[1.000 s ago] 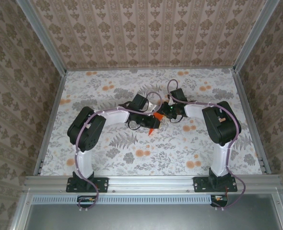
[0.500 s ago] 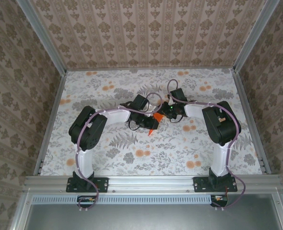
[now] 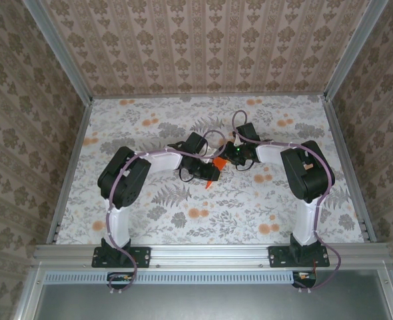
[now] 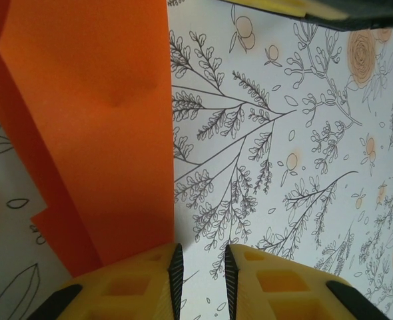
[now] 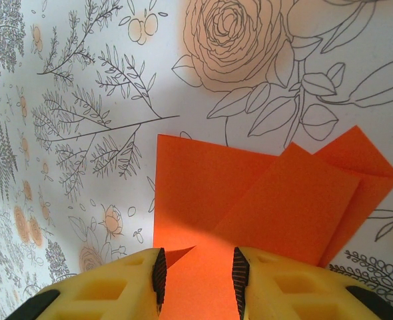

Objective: Fold a paper plane with a square sheet of paper (fold left side to right side)
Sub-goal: Fold the wing for the fifth time at the center of the table.

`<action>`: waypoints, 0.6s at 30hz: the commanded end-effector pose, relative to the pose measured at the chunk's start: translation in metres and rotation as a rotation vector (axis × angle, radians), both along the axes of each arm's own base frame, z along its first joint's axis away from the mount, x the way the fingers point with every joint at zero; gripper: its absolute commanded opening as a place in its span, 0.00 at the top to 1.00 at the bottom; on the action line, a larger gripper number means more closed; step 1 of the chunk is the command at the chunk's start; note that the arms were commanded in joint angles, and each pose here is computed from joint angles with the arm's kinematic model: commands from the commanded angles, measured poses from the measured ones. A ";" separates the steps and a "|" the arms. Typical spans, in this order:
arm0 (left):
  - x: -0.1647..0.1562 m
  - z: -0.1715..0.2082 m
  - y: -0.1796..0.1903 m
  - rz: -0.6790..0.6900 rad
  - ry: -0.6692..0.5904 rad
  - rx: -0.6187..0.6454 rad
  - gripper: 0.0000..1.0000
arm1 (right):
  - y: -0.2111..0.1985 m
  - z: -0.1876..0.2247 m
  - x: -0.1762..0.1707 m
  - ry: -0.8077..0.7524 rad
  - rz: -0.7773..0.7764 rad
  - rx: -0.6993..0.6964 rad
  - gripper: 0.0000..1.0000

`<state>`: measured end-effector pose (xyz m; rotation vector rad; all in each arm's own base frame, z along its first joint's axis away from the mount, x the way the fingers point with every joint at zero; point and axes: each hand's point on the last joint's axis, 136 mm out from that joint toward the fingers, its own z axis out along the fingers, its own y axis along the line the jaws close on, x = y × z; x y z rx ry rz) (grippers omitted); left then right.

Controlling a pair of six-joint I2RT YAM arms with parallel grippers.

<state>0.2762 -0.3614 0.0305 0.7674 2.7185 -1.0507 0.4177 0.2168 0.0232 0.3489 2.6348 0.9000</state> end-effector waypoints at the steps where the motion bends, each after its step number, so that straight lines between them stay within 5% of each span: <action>1: -0.008 -0.017 0.012 0.004 0.032 0.073 0.74 | -0.018 -0.045 -0.026 0.145 -0.010 -0.107 0.64; 18: -0.018 -0.039 0.033 0.075 0.137 0.035 0.84 | -0.004 0.051 -0.008 -0.140 0.020 0.118 0.74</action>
